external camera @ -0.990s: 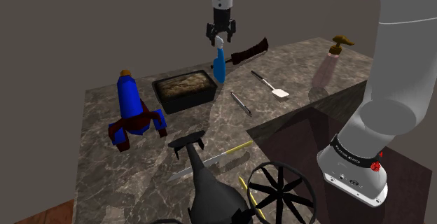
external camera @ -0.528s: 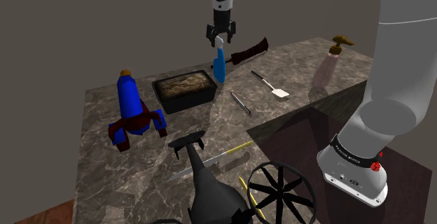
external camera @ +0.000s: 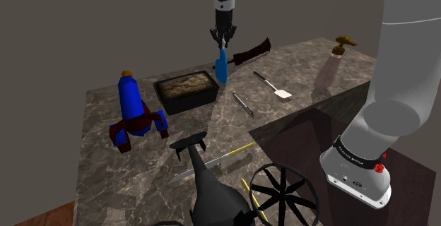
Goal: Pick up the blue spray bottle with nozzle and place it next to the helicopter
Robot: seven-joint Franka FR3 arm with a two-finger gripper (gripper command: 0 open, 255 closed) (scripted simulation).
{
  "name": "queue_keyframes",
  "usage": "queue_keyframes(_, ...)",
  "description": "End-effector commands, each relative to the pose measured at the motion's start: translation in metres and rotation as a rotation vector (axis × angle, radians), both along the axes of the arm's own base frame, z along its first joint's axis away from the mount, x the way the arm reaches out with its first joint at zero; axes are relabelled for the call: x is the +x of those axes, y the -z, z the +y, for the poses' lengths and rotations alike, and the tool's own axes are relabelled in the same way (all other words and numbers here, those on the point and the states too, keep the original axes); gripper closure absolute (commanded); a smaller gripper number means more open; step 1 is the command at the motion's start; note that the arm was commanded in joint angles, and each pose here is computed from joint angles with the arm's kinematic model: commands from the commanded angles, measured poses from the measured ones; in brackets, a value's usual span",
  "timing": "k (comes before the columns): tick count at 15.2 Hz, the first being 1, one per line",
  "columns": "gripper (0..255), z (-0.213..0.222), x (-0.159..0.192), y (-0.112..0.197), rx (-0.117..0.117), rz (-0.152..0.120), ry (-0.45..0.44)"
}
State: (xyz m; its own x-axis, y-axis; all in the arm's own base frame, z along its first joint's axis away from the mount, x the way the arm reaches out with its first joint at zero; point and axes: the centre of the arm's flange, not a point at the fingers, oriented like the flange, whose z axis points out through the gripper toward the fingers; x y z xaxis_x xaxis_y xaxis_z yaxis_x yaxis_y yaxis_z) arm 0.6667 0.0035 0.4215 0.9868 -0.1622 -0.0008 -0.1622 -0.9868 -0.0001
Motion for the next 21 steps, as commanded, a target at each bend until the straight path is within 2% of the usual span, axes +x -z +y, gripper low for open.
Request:
queue_keyframes(1,255,0.0,0.0,0.0,0.0,0.0,0.0)
queue_keyframes(21,255,0.0,0.0,-0.1,0.0,0.0,0.0)
